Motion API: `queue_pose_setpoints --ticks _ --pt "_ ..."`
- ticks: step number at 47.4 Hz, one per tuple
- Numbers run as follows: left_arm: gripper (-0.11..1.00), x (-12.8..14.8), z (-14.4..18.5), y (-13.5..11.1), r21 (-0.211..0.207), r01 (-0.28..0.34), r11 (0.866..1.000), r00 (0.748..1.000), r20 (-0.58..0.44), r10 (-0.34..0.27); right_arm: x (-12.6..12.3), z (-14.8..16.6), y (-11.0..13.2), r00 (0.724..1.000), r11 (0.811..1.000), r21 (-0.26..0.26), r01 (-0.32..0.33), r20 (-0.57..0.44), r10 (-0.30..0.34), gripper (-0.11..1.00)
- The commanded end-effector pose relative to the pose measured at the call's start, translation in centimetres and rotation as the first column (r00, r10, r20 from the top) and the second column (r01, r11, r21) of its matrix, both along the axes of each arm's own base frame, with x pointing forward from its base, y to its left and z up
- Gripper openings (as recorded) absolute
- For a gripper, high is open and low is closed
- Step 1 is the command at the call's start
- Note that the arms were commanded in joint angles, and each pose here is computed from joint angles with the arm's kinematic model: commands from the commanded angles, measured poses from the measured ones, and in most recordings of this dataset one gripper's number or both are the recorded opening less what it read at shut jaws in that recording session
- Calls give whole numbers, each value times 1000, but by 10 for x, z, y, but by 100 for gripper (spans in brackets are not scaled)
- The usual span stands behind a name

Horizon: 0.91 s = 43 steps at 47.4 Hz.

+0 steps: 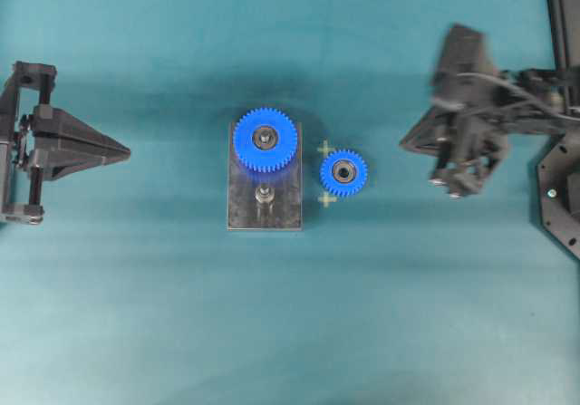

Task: Fit the small gear onto the shaft.
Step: 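Move the right gripper toward the small blue gear beside the base, then close the right gripper on the small blue gear's bearing hub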

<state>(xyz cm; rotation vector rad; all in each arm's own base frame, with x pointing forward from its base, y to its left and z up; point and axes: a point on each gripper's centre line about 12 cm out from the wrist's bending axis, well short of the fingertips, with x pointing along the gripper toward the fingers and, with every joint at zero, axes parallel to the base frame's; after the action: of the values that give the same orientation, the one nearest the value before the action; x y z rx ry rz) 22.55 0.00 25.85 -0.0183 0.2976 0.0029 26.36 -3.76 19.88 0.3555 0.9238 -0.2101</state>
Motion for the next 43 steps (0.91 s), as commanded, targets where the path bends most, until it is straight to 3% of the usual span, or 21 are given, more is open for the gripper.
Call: queue_pose_setpoints --ticks 1,4,15,19,32,43 --pt "0 4 8 0 0 -2 1000 1000 18 2 13 3 -5 1000 1000 4 9 -12 -9 5" --pt "0 4 10 0 -1 -2 1000 1000 21 2 20 -2 -8 999 1000 12 21 -36 -21 16" --pt "0 3 7 0 -4 -3 1000 1000 14 3 52 -22 -20 994 999 27 47 -104 -44 82" --pt "0 3 6 1 -6 -5 1000 1000 12 5 63 -31 -25 990 998 32 53 -135 -48 96" --pt "0 3 7 0 -7 -4 1000 1000 14 4 82 -69 -28 954 996 70 49 -300 -26 95" --pt "0 3 7 0 -7 -4 1000 1000 14 4 87 -77 -27 945 997 72 38 -327 -13 94"
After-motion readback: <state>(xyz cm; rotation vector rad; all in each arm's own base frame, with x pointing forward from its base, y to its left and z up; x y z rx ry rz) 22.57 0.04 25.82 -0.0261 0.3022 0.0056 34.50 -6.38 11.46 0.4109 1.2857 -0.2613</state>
